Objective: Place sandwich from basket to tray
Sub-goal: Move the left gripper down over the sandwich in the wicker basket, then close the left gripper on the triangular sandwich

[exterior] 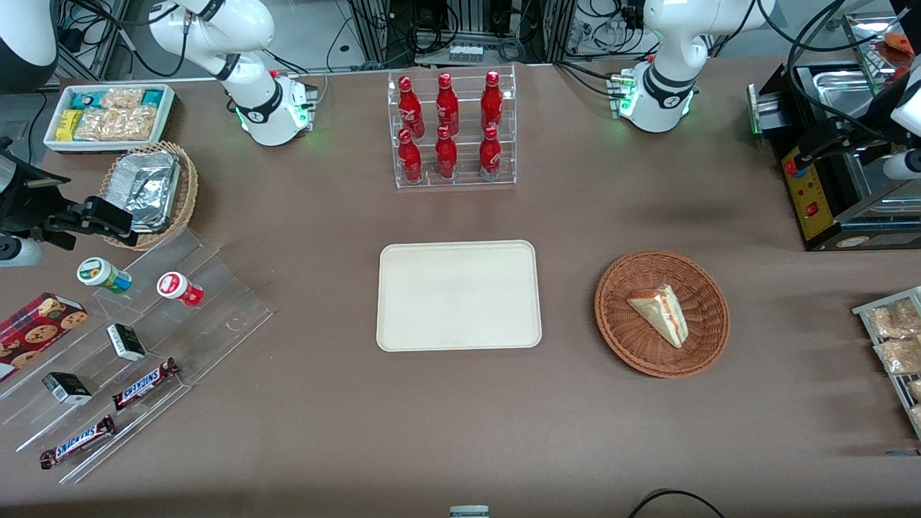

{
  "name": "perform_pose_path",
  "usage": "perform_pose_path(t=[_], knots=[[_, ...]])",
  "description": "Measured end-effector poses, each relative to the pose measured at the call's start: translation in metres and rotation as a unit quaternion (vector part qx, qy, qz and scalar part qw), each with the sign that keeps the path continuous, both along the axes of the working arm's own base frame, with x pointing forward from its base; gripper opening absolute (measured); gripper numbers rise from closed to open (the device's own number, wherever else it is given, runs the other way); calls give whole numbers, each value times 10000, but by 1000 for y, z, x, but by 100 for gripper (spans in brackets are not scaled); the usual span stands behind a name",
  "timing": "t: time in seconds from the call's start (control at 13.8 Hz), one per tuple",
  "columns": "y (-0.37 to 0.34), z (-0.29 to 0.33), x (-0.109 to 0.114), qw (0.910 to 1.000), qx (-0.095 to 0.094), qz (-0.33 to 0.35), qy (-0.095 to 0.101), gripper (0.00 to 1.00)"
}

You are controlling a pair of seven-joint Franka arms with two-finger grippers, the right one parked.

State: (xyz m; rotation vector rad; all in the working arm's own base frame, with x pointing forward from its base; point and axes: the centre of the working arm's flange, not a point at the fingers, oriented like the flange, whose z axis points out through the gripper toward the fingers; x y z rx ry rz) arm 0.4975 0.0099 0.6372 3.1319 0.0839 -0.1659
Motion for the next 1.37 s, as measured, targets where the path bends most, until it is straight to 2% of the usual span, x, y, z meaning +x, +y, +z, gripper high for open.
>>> perform_pose_path(t=[0.22, 0.29, 0.43, 0.58, 0.72, 1.01, 1.16, 1.37], knots=[[-2, -6, 4, 10000, -1, -19, 62, 100], [-3, -12, 7, 9999, 50, 4, 108, 100], [-11, -37, 25, 9990, 244, 332, 152, 100], [-26, -87, 51, 9950, 363, 933, 49, 100], [-53, -152, 67, 9852, 479, 1644, -38, 100], [-98, -247, 90, 9554, 583, 2885, -232, 100], [-113, -287, 97, 9491, 592, 3081, -267, 100], [-119, -326, 92, 9430, 483, 3261, -455, 100]])
